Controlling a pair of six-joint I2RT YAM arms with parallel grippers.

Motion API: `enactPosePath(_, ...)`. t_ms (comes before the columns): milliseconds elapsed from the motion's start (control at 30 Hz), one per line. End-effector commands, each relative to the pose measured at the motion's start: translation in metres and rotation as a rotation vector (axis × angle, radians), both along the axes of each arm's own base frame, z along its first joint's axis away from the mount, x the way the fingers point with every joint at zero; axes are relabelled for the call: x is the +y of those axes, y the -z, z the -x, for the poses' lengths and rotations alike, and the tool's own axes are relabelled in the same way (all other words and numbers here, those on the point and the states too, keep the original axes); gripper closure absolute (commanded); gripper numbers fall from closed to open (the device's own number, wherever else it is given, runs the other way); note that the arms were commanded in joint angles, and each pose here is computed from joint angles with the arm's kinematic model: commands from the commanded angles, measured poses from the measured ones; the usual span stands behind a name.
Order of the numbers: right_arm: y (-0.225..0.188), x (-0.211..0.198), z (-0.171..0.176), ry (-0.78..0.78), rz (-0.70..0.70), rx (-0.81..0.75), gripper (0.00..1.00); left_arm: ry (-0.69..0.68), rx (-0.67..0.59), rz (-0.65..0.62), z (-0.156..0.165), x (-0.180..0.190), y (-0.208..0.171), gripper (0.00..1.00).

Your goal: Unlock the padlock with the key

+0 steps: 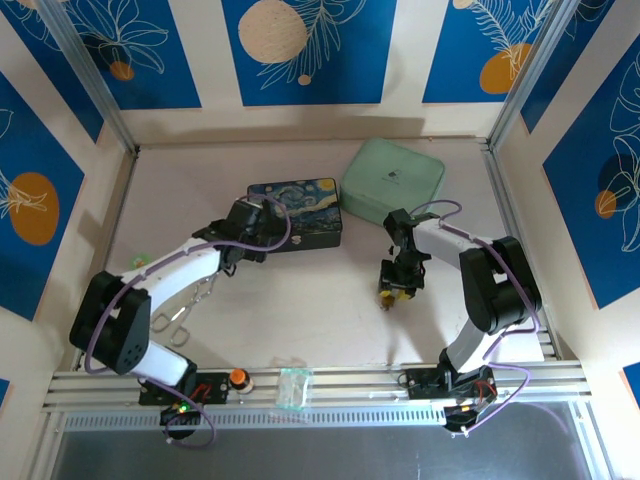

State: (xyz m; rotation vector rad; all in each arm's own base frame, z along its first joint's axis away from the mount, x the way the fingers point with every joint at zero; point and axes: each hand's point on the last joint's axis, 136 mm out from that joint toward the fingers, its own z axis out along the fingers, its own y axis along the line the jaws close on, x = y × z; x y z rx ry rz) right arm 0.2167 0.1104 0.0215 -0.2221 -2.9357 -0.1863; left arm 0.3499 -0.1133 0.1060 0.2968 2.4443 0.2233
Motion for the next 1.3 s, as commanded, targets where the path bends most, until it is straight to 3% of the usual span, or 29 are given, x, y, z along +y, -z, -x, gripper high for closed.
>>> enactPosePath(0,-0.003,-0.01,0.003,-0.016,0.075,0.004,0.62,0.005,-0.04,0.108,0.005,-0.002,-0.021,0.01)
enactPosePath(167,-0.015,-0.006,-0.005,-0.058,0.095,-0.06,0.6,-0.002,-0.079,0.193,0.014,0.001,-0.042,0.01)
enactPosePath(367,-0.054,0.014,-0.03,-0.109,0.068,-0.211,0.5,-0.02,-0.142,0.276,0.019,0.005,-0.069,0.01)
enactPosePath(467,-0.079,0.018,-0.048,-0.136,0.072,-0.363,0.41,-0.075,-0.204,0.325,0.017,0.022,-0.087,0.01)
enactPosePath(500,-0.088,0.015,-0.056,-0.137,0.083,-0.422,0.25,-0.098,-0.217,0.337,0.015,0.029,-0.09,0.0)
enactPosePath(567,-0.104,0.007,-0.073,-0.126,0.113,-0.534,0.16,-0.101,-0.225,0.337,0.012,0.041,-0.09,0.01)
enactPosePath(733,-0.128,-0.013,-0.111,-0.115,0.101,-0.766,0.17,-0.255,-0.276,0.21,0.008,0.093,-0.081,0.01)
enactPosePath(833,-0.138,-0.04,-0.131,-0.084,0.141,-0.933,0.19,-0.26,-0.409,0.111,0.004,0.11,-0.077,0.01)
enactPosePath(933,-0.143,-0.065,-0.137,-0.04,0.202,-1.111,0.13,-0.287,-0.556,0.073,0.01,0.127,-0.076,0.01)
enactPosePath(1133,-0.129,-0.097,-0.151,0.06,0.225,-1.328,0.09,-0.29,-0.472,0.058,0.005,0.14,-0.035,0.01)
enactPosePath(1267,-0.118,-0.103,-0.165,0.015,0.234,-1.394,0.1,-0.262,-0.464,0.114,-0.007,0.136,-0.004,0.0)
